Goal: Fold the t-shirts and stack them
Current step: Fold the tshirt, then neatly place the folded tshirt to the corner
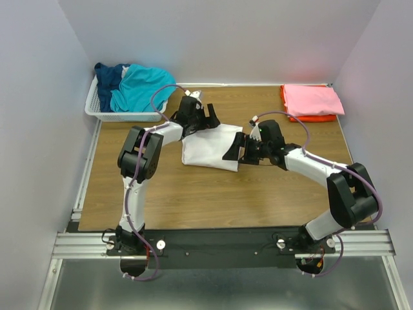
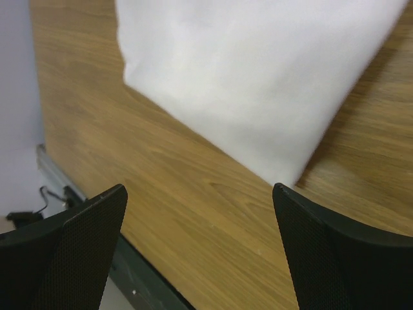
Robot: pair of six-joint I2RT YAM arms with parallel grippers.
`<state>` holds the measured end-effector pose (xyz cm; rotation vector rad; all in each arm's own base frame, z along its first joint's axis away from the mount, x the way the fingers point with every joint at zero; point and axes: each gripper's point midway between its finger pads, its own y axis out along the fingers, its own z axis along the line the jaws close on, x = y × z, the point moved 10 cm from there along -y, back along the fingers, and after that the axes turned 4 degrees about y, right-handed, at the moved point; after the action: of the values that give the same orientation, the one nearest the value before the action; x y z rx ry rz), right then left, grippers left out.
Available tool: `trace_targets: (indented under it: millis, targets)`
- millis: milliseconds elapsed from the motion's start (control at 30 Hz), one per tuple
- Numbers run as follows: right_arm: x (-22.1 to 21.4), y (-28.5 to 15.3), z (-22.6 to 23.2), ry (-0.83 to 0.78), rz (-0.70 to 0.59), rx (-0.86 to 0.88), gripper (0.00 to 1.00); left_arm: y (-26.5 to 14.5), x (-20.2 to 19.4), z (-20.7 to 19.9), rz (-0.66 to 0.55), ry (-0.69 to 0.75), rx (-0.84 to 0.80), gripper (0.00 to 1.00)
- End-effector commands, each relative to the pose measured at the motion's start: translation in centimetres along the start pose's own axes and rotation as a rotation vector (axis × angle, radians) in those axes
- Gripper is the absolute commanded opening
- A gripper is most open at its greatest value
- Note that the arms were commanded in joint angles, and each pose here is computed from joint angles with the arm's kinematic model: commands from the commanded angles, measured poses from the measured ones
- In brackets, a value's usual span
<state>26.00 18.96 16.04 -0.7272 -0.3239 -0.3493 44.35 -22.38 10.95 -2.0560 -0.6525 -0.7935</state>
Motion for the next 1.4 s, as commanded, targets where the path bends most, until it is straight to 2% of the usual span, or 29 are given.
trace_targets:
  millis: [0,100,133,200,233,300,333,367,433,467,533,667,833,1033,1300,1333,1367]
  targets:
    - [1.0,-0.6,-0.1,0.01,-0.106,-0.158,1.0,-0.6,1.4,-0.6,-0.025,0.025,0.018,0.98]
    - [2.2,-0.9,0.1,0.013,-0.17,-0.222,1.0,-3.6,4.1,-2.3,-0.095,0.046,0.032,0.98]
    - [2.4,-0.8,0.1,0.018,-0.173,-0.232,1.0,-5.8,6.0,-3.6,-0.148,0.062,0.026,0.99]
    - [2.9,-0.5,-0.1,0.027,-0.193,-0.272,1.0,-8.5,7.0,-4.5,-0.189,0.069,0.042,0.98]
    - [3.2,-0.1,-0.2,0.036,-0.189,-0.289,1.0,-11.9,8.8,-6.1,-0.267,0.083,0.018,0.98]
    - [3.7,0.5,-0.5,0.042,-0.194,-0.327,1.0,-14.8,8.3,-6.3,-0.303,0.082,0.043,0.98]
    - [4.0,1.1,-0.6,0.04,-0.182,-0.337,1.0,-18.2,9.3,-7.5,-0.379,0.09,0.029,0.98]
    - [4.1,1.4,-0.8,0.039,-0.18,-0.348,1.0,-19.2,8.1,-7.0,-0.377,0.081,0.054,0.98]
    - [4.2,2.0,-1.3,0.036,-0.168,-0.372,1.0,-23.3,8.1,-7.5,-0.479,0.063,0.088,0.98]
    - [4.4,2.2,-1.4,0.034,-0.176,-0.381,1.0,-23.6,6.3,-6.6,-0.458,0.049,0.118,0.98]
    - [4.6,2.5,-1.8,0.027,-0.19,-0.419,1.0,-26.2,5.4,-6.6,-0.509,0.021,0.122,0.98]
    - [4.7,3.6,-2.5,0.006,-0.161,-0.436,1.0,-27.3,1.5,-5.1,-0.473,-0.063,0.161,0.98]
    - [4.8,5.3,-3.1,0.009,-0.105,-0.42,0.96,-27.9,-0.2,-4.7,-0.433,-0.084,0.163,0.98]
    - [4.3,6.7,-4.0,0.021,-0.047,-0.413,0.79,-27.9,-0.4,-4.0,-0.406,-0.079,0.255,0.98]
    - [2.7,8.4,-5.3,0.039,0.028,-0.424,0.62,-27.8,-0.5,-3.7,-0.408,-0.08,0.277,0.98]
    - [2.6,8.6,-5.2,0.037,0.035,-0.419,0.56,-27.8,-0.4,-3.7,-0.41,-0.081,0.284,0.98]
    - [2.6,8.8,-5.2,0.037,0.04,-0.417,0.55,-27.9,-0.5,-3.6,-0.409,-0.081,0.29,0.98]
